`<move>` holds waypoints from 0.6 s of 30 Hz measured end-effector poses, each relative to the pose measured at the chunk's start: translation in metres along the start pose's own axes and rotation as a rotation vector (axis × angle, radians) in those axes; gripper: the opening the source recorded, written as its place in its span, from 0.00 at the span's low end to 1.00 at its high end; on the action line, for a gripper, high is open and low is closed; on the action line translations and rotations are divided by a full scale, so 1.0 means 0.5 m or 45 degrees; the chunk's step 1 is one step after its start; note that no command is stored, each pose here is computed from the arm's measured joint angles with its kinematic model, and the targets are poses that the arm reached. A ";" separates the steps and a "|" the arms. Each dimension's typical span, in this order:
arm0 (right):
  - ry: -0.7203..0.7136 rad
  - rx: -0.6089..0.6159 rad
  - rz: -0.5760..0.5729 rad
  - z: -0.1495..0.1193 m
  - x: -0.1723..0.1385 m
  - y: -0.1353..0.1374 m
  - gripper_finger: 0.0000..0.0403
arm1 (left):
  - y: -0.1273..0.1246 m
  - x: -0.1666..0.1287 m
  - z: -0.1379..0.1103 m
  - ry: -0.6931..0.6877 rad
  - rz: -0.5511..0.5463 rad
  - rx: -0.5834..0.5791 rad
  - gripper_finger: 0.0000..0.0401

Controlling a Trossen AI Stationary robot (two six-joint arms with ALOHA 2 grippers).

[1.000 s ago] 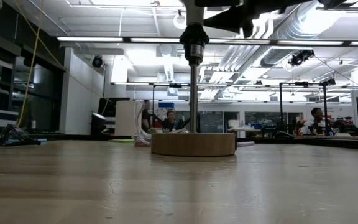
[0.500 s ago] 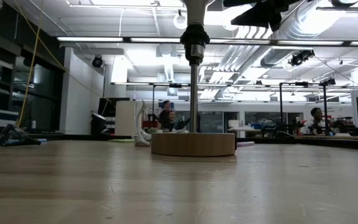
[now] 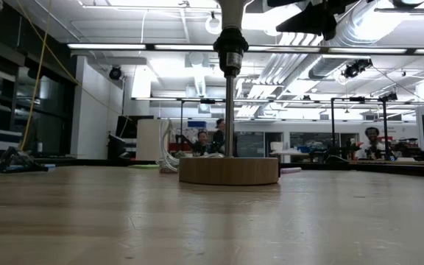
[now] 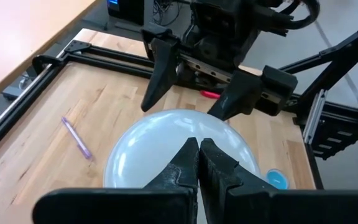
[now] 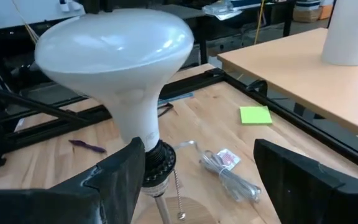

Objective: Screw lightbulb
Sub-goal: Insert the lightbulb into the lamp

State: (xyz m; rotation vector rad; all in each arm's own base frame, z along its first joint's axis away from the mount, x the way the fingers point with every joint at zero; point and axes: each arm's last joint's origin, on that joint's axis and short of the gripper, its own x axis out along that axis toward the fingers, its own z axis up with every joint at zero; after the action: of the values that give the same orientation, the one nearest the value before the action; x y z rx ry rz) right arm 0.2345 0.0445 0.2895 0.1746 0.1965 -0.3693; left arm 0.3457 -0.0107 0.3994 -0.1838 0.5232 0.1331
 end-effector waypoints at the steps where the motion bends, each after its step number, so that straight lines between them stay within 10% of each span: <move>1: -0.002 0.001 0.001 0.000 0.000 0.000 0.72 | -0.001 0.000 0.000 0.000 0.001 0.001 0.00; 7: -0.023 0.026 -0.059 0.002 0.000 -0.003 0.54 | -0.008 -0.001 -0.002 -0.001 -0.003 0.064 0.00; 13: -0.058 0.092 -0.175 0.004 0.002 -0.013 0.06 | -0.009 -0.001 -0.002 -0.001 -0.005 0.107 0.00; 18: -0.098 0.261 -0.234 0.008 0.020 -0.029 0.01 | -0.009 -0.002 -0.002 -0.001 -0.007 0.140 0.00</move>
State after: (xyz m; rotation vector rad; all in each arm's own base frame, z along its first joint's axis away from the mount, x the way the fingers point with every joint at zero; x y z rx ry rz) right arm 0.2390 0.0270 0.2893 0.3451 0.0986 -0.5783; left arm 0.3453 -0.0152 0.3998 -0.0778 0.5276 0.0990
